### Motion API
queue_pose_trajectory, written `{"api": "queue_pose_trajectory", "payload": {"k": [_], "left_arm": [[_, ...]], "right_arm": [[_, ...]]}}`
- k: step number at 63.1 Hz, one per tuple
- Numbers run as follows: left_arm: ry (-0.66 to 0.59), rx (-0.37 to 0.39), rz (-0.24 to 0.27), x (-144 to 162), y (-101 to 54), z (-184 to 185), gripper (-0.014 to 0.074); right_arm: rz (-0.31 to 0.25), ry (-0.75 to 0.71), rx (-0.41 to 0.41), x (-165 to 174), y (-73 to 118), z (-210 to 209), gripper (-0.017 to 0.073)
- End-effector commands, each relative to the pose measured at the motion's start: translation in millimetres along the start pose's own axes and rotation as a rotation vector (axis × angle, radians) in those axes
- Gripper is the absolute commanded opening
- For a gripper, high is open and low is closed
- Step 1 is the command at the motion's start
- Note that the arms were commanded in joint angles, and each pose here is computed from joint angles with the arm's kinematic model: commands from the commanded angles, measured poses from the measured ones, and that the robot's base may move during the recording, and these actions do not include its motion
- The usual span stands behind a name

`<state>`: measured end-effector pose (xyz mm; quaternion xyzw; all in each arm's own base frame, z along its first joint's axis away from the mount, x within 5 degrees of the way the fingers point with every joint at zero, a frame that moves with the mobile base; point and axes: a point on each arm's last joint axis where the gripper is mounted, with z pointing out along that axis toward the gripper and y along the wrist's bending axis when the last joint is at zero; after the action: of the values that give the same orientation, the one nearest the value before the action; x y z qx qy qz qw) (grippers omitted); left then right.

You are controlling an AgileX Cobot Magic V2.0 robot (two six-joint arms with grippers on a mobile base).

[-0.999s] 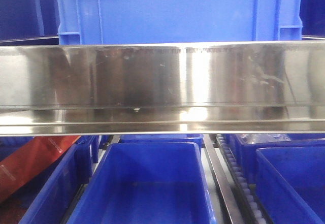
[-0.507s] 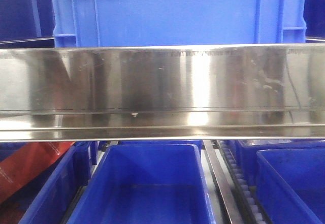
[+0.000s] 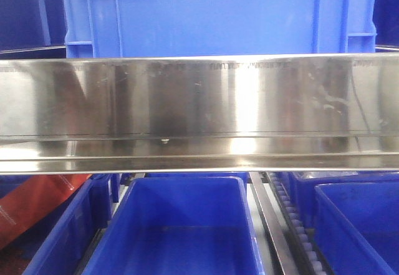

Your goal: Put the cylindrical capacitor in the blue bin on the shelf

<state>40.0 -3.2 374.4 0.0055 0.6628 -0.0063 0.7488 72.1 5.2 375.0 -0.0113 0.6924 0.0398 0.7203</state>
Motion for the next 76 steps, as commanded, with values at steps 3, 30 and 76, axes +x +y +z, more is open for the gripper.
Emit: {"api": "queue_pose_trajectory", "payload": {"k": [3,30,76], "left_arm": [[-0.015,-0.002,-0.014,-9.6,0.5,9.5,-0.0111],[0.15,0.078,-0.045,-45.4,-6.9,126.7,-0.0111],[0.18,0.421,-0.057,-2.2,-145.4,289.3,-0.0111]], "right_arm": [[0.007,-0.096,-0.016,-11.8,1.4,4.3,-0.0162],[0.018,-0.034,-0.201,-46.2,34.0,88.6,-0.0162],[0.015,0.044,-0.335,-12.1,106.0,228.9,-0.0162]]}}
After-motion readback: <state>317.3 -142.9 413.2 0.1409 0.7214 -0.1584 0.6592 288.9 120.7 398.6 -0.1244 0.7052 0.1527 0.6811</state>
